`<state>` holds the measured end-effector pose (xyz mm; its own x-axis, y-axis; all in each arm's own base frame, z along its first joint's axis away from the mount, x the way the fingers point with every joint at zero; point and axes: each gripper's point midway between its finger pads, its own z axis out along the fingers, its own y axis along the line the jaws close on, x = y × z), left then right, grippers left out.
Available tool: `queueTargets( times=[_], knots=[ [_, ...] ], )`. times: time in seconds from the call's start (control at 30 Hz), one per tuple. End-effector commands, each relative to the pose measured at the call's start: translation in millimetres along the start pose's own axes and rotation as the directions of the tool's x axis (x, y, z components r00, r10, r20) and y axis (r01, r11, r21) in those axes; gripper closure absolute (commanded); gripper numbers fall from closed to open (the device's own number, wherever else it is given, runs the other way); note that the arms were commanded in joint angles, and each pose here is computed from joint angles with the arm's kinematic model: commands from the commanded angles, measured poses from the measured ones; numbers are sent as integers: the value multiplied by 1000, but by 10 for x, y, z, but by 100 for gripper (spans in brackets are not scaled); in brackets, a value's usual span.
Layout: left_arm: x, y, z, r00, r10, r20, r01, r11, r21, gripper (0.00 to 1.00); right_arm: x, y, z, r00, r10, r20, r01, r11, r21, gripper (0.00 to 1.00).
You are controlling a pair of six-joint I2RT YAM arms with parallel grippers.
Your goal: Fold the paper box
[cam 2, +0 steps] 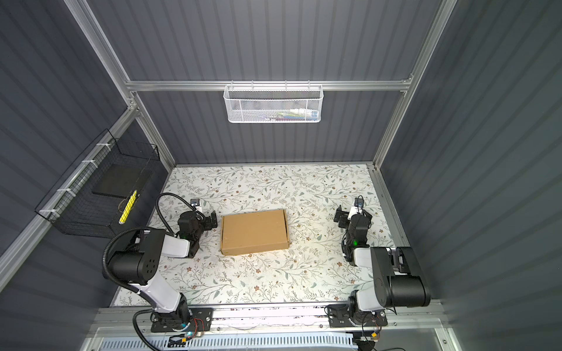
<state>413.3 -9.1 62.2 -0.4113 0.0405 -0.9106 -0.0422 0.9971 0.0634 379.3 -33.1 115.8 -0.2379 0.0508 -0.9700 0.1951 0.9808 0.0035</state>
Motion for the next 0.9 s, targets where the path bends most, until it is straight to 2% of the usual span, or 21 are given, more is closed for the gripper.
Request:
queueTargets(
  times=[0.0,0.87],
  knots=[
    [-21,5,43,1000,14,1,-14,1000,3,0,-74,-1,7,999,5,33,-4,1000,-6,1],
    [-19,7,47,1000,11,0,-11,1000,2,0,-70,-1,7,1000,5,29,-5,1000,-8,1]
  ],
)
